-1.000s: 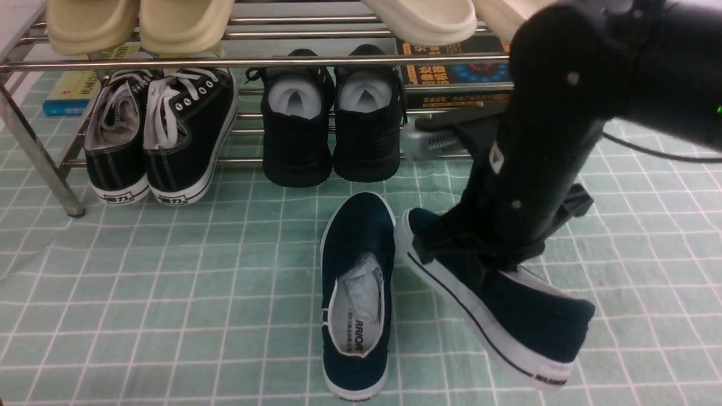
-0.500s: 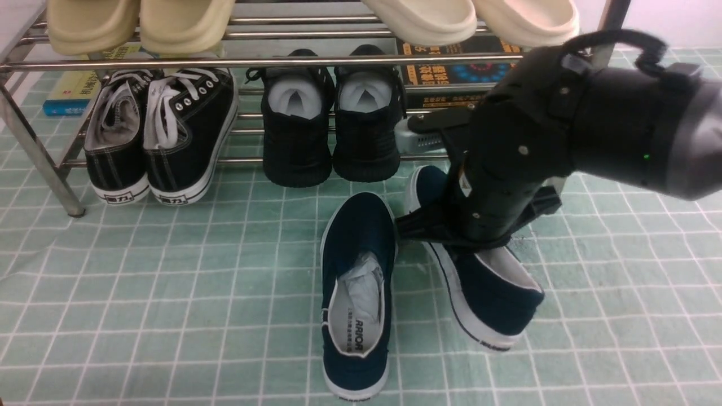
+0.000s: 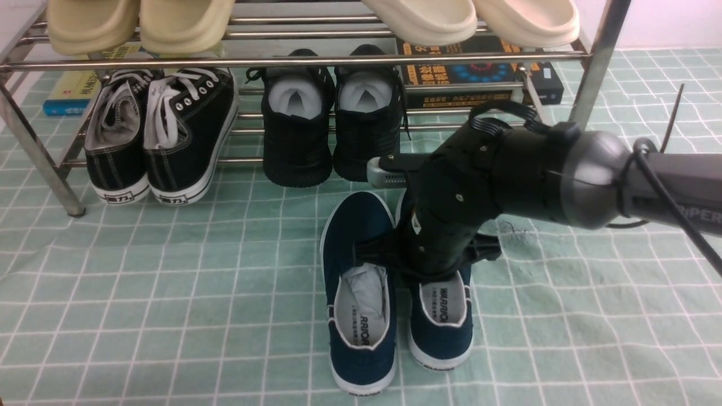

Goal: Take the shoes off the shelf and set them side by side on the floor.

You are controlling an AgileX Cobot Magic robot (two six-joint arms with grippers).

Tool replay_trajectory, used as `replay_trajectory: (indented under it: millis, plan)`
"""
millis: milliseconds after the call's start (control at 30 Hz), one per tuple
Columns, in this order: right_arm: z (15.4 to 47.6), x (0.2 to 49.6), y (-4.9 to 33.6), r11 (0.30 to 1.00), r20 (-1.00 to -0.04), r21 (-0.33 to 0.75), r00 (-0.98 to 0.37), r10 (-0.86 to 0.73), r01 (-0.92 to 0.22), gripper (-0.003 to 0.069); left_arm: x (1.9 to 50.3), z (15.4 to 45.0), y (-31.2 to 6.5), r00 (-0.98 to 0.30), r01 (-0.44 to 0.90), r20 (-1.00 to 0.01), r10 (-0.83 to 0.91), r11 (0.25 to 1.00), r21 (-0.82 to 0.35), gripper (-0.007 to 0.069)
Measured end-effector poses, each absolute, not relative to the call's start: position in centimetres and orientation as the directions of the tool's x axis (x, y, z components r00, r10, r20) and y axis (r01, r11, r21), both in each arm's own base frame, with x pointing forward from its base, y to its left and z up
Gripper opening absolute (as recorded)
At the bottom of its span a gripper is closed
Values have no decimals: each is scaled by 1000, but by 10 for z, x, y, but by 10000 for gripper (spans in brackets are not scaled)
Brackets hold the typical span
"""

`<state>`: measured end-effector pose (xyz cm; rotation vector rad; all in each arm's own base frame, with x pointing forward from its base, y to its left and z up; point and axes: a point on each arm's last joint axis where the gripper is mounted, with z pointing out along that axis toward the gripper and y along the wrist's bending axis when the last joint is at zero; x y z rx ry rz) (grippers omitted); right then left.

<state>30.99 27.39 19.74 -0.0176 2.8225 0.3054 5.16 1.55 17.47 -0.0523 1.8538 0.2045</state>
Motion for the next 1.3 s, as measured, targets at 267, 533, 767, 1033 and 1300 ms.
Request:
replay_trajectory:
  millis: [267, 533, 767, 1033, 1300]
  plan:
    - [199, 307, 276, 966, -243, 256, -969, 35, -29, 83, 52, 175, 16, -290, -141, -955, 69, 983, 114, 242]
    - [257, 297, 268, 960, -278, 259, -960, -32, -107, 262, 52, 175, 16, -290, -141, -955, 69, 983, 114, 242]
    - [344, 275, 237, 942, -399, 113, -883, -247, -314, 265, 52, 175, 16, -290, -141, -955, 69, 983, 114, 242]
    - [431, 221, 193, 875, -575, 135, -756, -313, -465, 67, 52, 175, 16, -290, -141, -955, 69, 983, 114, 242]
    - [489, 129, 122, 781, -754, 183, -595, -278, -597, -15, 52, 175, 16, -290, -141, -955, 69, 983, 114, 242]
